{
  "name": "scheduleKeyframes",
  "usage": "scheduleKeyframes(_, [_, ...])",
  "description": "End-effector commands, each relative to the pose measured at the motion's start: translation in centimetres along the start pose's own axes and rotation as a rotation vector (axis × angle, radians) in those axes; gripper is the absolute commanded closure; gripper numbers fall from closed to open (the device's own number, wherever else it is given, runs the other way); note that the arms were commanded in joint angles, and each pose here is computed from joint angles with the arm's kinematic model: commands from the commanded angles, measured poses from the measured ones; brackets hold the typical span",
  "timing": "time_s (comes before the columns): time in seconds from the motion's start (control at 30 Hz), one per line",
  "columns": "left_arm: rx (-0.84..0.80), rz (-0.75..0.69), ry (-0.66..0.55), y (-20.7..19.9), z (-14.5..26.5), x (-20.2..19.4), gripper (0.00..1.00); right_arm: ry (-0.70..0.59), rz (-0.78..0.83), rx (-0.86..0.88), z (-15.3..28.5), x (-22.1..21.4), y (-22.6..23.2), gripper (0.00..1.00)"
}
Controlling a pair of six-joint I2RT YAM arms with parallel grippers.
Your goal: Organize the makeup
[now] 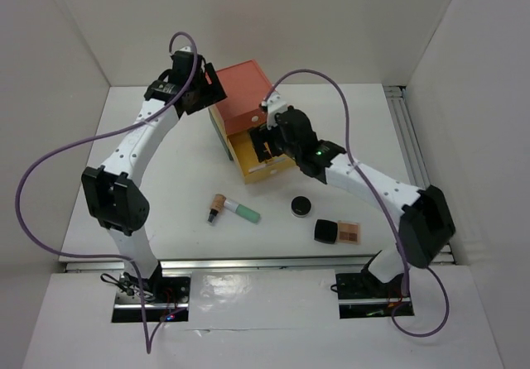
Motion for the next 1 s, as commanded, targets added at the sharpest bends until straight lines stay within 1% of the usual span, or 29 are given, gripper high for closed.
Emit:
scheduleKeyframes(0.0, [-0.051,0.013,-0.042,-1.0,-1.3,1.8,0.18,-0.004,-0.043,0.003,4.5,0.0,-0.4,0.0])
scheduleKeyframes(0.03, [-0.055,0.01,-0.016,-1.2,-2.6,1.2,0.21,-0.01,-0.044,0.025,6.1,0.1,-0.4,0.0])
scheduleKeyframes(0.07, [-0.067,0.01,-0.017,-1.5,-2.9,1.5,0.24,0.029,-0.039,0.026,6.8,-1.2,-0.7,0.0])
scheduleKeyframes(0.1, [-0.074,0.01,-0.011,-1.6,-3.5,1.3,0.27,0.081,-0.033,0.026,7.2,-3.6,-1.1,0.0])
scheduleKeyframes(0.17, [-0.083,-0.001,0.004,-1.9,-4.6,1.0,0.32,0.099,-0.058,0.066,8.7,-4.9,-0.9,0.0])
scheduleKeyframes(0.2, [-0.091,-0.001,0.008,-2.0,-4.5,1.0,0.33,0.149,-0.068,0.062,9.0,-7.1,-1.3,0.0])
scheduleKeyframes(0.27, [-0.092,-0.003,0.031,-1.9,-5.1,0.2,0.39,0.172,-0.1,0.101,9.7,-8.3,-0.9,0.11])
scheduleKeyframes(0.3, [-0.092,-0.003,0.031,-1.9,-5.1,0.2,0.39,0.204,-0.109,0.09,9.7,-9.7,-1.2,0.21])
scheduleKeyframes(0.33, [-0.085,0.005,0.047,-1.8,-5.4,-0.4,0.4,0.212,-0.121,0.102,9.6,-10.2,-1.0,0.4])
scheduleKeyframes(0.4, [-0.069,0.003,0.06,-1.4,-5.9,-1.1,0.41,0.22,-0.121,0.109,8.7,-11.1,-1.0,0.49])
scheduleKeyframes(0.43, [-0.072,0.004,0.051,-1.4,-5.5,-0.9,0.41,0.226,-0.121,0.107,8.2,-11.4,-0.9,0.51])
scheduleKeyframes(0.47, [-0.067,0.003,0.064,-1.2,-5.7,-1.4,0.41,0.26,-0.106,0.084,7.2,-12.5,-1.3,0.51])
scheduleKeyframes(0.53, [-0.067,-0.007,0.064,-1.2,-5.9,-1.5,0.41,0.213,-0.098,0.073,5.5,-11.3,-1.2,0.58])
scheduleKeyframes(0.57, [-0.067,-0.016,0.063,-1.1,-5.9,-1.5,0.43,0.226,-0.094,0.05,4.2,-12.0,-1.4,0.61])
scheduleKeyframes(0.6, [-0.067,-0.016,0.063,-1.1,-5.9,-1.5,0.47,0.164,-0.1,0.058,3.1,-10.5,-1.0,0.66])
scheduleKeyframes(0.63, [-0.064,-0.017,0.072,-1.1,-6.3,-1.8,0.47,0.139,-0.096,0.043,2.2,-10.0,-1.5,0.68])
scheduleKeyframes(0.67, [-0.061,-0.017,0.08,-1.0,-6.6,-2.1,0.47,0.139,-0.082,0.018,0.9,-10.3,-1.8,0.7])
scheduleKeyframes(0.73, [-0.07,-0.017,0.084,-1.1,-6.6,-2.2,0.47,0.067,-0.092,0.0,-1.0,-7.9,-2.4,0.74])
scheduleKeyframes(0.77, [-0.075,-0.027,0.099,-1.1,-7.0,-2.6,0.47,0.074,-0.09,-0.023,-2.1,-8.3,-2.6,0.74])
scheduleKeyframes(0.83, [-0.08,-0.038,0.11,-1.1,-7.4,-3.0,0.47,0.001,-0.091,-0.022,-3.3,-6.1,-2.6,0.74])
scheduleKeyframes(0.9, [-0.072,-0.049,0.133,-0.9,-8.3,-3.8,0.48,-0.036,-0.074,-0.023,-4.2,-5.3,-2.6,0.75])
scheduleKeyframes(0.93, [-0.081,-0.06,0.136,-1.0,-8.3,-3.8,0.48,-0.066,-0.066,-0.015,-4.5,-3.9,-2.3,0.75])
scheduleKeyframes(0.97, [-0.079,-0.069,0.144,-0.9,-8.6,-4.2,0.52,-0.065,-0.066,-0.027,-5.1,-4.0,-2.4,0.75])
Point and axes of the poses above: each gripper's point midway between its finger pads, its own z axis back along the fingers, its own y axis along the line the jaws close on, x = y × z, the point moved 3 cm from there along z, back along the fingers, and after that the axes turned 14 degrees about -z, right-handed, at the moved point
